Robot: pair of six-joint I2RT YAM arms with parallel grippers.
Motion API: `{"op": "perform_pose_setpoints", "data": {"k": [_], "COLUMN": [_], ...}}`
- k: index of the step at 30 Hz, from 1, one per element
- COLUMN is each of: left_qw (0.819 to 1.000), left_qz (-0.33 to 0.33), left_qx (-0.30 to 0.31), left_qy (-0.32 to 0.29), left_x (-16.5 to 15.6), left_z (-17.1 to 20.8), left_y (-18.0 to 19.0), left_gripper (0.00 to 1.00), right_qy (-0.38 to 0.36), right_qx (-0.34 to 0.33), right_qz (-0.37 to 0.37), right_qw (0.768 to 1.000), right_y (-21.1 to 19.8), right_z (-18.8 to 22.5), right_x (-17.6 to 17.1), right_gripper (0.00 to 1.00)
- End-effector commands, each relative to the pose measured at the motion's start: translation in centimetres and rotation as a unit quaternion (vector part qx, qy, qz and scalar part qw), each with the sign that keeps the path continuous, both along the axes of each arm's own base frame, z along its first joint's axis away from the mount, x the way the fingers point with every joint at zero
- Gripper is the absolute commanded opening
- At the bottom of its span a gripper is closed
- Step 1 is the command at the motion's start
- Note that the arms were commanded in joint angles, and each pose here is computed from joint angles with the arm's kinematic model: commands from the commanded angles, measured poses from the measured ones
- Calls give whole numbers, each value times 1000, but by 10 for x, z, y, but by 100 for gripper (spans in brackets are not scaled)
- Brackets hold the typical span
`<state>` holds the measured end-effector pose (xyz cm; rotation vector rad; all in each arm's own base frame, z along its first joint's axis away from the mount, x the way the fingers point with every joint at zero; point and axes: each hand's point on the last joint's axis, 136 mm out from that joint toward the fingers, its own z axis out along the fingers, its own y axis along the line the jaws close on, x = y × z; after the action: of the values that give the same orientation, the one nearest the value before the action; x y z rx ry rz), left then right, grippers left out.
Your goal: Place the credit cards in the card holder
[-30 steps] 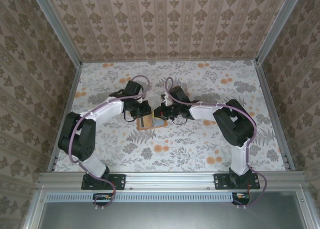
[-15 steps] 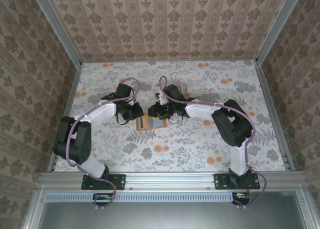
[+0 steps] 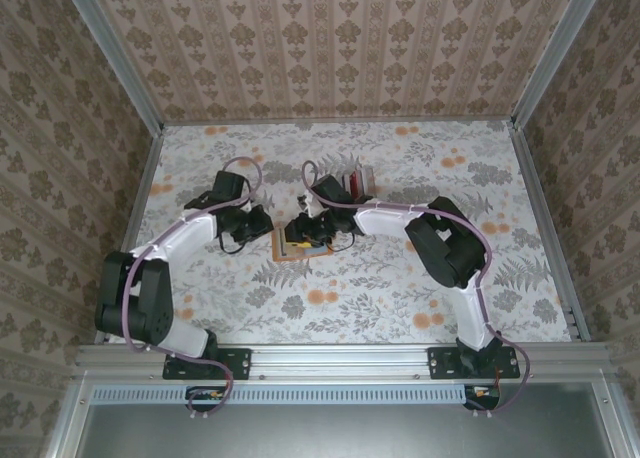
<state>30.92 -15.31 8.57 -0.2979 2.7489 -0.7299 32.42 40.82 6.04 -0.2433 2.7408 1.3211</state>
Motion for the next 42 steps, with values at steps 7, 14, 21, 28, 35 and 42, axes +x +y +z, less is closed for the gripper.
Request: {"op": "perform_pose_setpoints", "data": {"k": [7,14,21,28,35,42], "left_qw": [1000,999,998,993,990,985], "left_qz": [18,-5,-51,-109,-133,-165], "left_qx": [-3,-23,-26,-29,-34,-47], "left_qy": [-14,-28,-35,-31,-22,-12], "left_x": [1,15,39,67,95,102], "left_z": [7,18,26,24,15,7], "left_y": [10,-4,-40,-93,-124,-161], "left_gripper": [16,20,23,28,36,39], "right_qy": [-19,-85,-131,-137,-136,-125], "right_qx": [-33,-32,-111,-182,-222,-231], "right_qz": [18,-28,-118,-192,-196,-180], "right_qw": [999,995,978,955,945,948], "right_y": [1,-41,-132,-207,-225,-217], "right_z": [7,68,85,76,63,48], "right_x": [-3,20,58,89,108,127], "right_gripper": [42,43,43,44,47,48]}}
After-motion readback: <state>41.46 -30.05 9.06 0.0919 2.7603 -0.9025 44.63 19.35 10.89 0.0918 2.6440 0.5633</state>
